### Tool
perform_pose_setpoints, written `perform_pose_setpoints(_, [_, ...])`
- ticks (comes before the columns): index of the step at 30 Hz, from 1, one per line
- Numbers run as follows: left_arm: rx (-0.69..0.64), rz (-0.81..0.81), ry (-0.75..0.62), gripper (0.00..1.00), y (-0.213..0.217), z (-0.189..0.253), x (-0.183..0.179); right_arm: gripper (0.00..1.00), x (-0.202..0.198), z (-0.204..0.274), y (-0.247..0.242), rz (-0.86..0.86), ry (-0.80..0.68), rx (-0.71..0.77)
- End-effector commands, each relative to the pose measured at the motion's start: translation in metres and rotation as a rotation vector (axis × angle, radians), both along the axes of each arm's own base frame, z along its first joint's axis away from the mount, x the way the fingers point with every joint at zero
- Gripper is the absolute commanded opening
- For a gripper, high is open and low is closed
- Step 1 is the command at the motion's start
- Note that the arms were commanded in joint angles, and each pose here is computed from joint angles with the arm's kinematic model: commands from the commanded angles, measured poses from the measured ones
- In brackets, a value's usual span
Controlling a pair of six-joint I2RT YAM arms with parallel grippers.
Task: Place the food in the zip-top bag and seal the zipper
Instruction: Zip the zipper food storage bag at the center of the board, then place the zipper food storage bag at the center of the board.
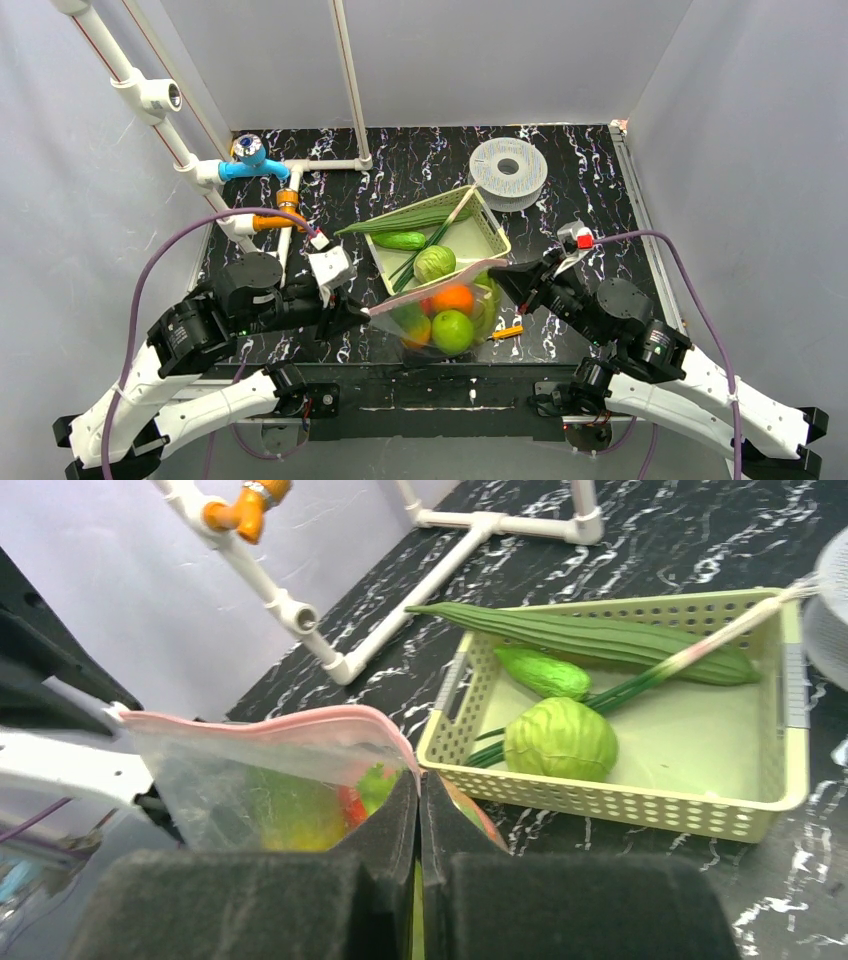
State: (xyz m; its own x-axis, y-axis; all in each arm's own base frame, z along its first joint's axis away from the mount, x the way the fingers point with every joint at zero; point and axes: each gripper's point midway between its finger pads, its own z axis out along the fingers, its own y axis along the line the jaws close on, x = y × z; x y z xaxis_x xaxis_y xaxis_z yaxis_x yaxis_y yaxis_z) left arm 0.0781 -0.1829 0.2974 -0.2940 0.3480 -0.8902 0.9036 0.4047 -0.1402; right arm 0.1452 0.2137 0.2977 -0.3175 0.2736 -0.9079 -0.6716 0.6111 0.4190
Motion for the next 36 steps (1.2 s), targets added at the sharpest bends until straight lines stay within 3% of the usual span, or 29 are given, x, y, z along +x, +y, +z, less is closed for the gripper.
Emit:
perform_pose_setpoints(1, [0.002,0.063,0.054,0.45,-0.002,-0.004,0.006,0.01,0.019,0.030,-0.013,-0.124,-0.017,0.044])
perform_pose_setpoints(5, [-0.014,0.123,0.010,0.78,-0.001,0.004,0.020,0.01,0.024,0.063,-0.013,-0.146,-0.028,0.031])
perform_pose_setpoints(8, [-0.041,0.198,-0.037,0.91,0.006,0.016,0.031,0.01,0.035,0.085,-0.024,-0.228,-0.045,-0.013])
perform_pose_setpoints(17, [-0.083,0.299,-0.089,0.98,0.025,0.035,0.038,0.01,0.085,0.089,-0.096,-0.650,0.046,-0.330])
perform_pose_setpoints(19, [-0.083,0.298,-0.083,0.98,0.025,0.033,0.037,0.01,0.097,0.082,-0.117,-0.719,0.112,-0.351])
perform_pose_setpoints(25, [-0.100,0.273,-0.058,0.98,0.015,0.028,0.036,0.01,0.134,0.046,-0.142,-0.705,0.294,-0.310])
perform_pose_setpoints(31, [-0.114,0.224,-0.021,0.98,0.005,0.027,0.030,0.01,0.156,0.019,-0.215,-1.024,0.429,-0.442])
perform_pose_setpoints(36, [-0.111,0.217,-0.014,0.98,0.002,0.024,0.030,0.01,0.171,-0.002,-0.245,-1.139,0.488,-0.503])
